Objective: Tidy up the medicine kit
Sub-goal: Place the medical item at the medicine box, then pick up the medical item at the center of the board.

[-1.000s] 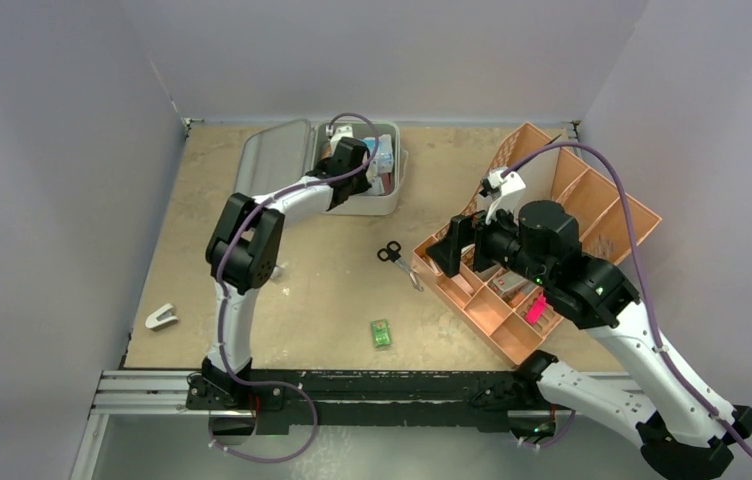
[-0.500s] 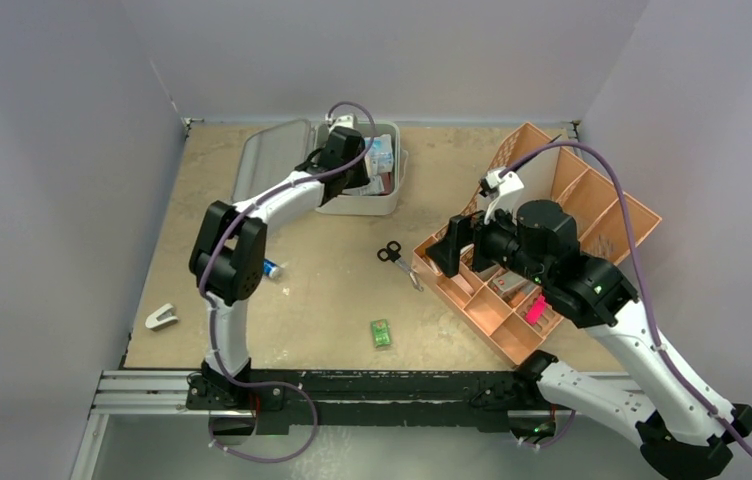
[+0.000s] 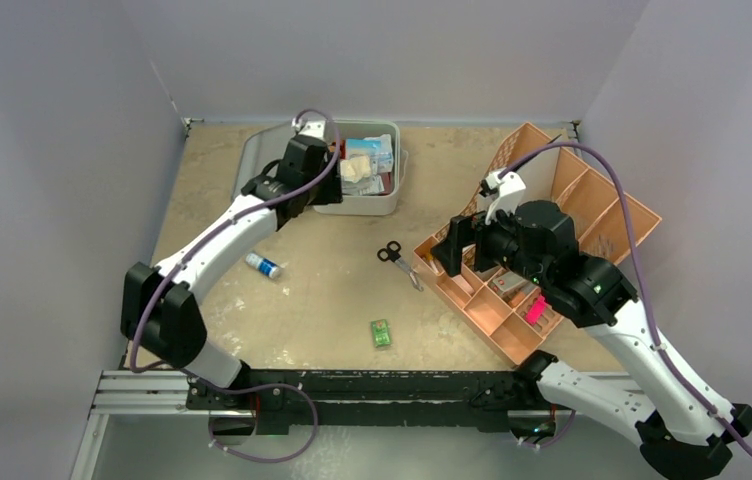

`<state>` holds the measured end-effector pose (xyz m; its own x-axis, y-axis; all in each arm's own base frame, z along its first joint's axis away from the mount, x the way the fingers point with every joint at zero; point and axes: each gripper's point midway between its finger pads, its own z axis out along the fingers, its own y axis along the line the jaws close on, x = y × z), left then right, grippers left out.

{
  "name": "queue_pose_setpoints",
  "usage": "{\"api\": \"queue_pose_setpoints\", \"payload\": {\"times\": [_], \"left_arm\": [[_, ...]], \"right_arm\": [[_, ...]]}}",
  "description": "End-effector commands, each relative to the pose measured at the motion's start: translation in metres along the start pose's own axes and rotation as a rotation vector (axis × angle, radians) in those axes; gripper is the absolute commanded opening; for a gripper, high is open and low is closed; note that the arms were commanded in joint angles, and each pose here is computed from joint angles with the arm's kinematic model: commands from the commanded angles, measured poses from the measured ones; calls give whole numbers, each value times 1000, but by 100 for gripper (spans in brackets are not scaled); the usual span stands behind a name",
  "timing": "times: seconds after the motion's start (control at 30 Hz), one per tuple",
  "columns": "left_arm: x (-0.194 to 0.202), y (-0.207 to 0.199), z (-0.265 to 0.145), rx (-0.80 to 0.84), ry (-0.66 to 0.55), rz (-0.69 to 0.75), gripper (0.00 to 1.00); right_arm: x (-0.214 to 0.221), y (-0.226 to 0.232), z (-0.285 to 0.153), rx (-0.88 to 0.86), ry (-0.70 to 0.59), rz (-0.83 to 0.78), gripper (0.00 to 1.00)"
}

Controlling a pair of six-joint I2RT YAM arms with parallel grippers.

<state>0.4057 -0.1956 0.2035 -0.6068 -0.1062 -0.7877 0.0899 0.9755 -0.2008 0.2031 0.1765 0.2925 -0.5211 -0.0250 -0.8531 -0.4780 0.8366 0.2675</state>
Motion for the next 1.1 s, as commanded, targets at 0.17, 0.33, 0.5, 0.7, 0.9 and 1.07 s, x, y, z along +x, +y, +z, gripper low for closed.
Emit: {"api": "queue_pose_setpoints", "payload": {"times": [0.17,0.33,0.5,0.7,0.9,1.07], "left_arm": [[63,86,-58,-277,110,-210,70],[92,129,-63,-413,98,-484,71],[123,154,-68,-577,124,-658,69],[141,175,-76,-753,109,-792,62],[155,183,-69,-800,132,-858,59],[166,193,-64,-863,130,-862,58]], "right_arm": [[-9,12,0,-61,-53,23,99],[-10,15,-3,-75,-55,31,99],[-7,14,-4,-73,-47,32,99],[-5,13,-5,-73,-49,32,99],[-3,13,-5,-73,-50,25,99],[-3,12,-7,-72,-47,19,99]]}}
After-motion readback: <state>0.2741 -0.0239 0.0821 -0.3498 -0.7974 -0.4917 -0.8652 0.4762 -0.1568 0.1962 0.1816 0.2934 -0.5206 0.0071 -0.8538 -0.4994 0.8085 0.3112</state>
